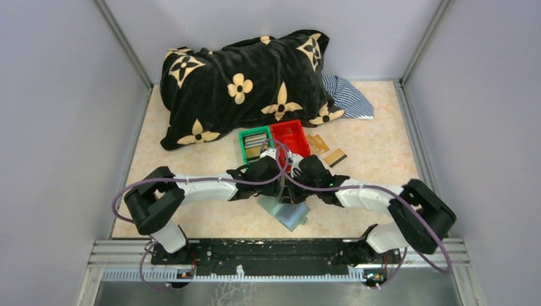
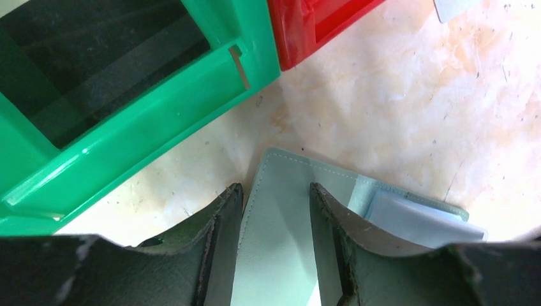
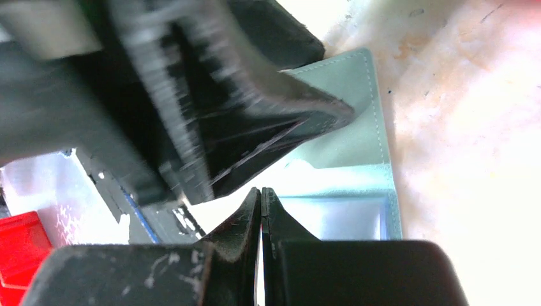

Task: Take the credit cards out of the card holder

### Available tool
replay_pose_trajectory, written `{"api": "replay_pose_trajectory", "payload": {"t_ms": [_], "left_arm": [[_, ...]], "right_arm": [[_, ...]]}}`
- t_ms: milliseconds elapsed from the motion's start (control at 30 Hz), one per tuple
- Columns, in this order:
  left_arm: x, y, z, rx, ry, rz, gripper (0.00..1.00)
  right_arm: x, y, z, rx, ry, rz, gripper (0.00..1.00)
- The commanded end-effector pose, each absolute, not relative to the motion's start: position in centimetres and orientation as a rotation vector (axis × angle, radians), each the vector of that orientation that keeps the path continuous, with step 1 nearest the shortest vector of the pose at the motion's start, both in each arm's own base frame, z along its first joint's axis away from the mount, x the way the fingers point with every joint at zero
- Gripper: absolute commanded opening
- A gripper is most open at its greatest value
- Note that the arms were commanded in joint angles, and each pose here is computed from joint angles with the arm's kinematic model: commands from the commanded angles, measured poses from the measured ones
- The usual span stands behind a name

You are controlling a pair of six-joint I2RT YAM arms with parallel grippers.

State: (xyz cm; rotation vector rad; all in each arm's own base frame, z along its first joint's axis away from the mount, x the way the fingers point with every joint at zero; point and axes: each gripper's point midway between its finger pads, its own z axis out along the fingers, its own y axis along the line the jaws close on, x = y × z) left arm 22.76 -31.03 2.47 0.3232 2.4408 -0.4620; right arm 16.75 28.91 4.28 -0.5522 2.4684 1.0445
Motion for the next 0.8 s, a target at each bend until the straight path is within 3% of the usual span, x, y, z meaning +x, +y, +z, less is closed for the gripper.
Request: {"api": "replay_pose_trajectory", "payload": {"t_ms": [0,767], "left_arm": [[20.4,-28.0,-1.8,0.329,2.619,-0.288,0.50],[22.6,-31.1,-1.9,0.370,2.619,-0.349,0.49]], "right_arm": [[17.8,28.7,7.9,-0.562,2.328,1.029,0.00],[8.9,24.5,7.2,-0.574,2.508,0.954,0.00]]}}
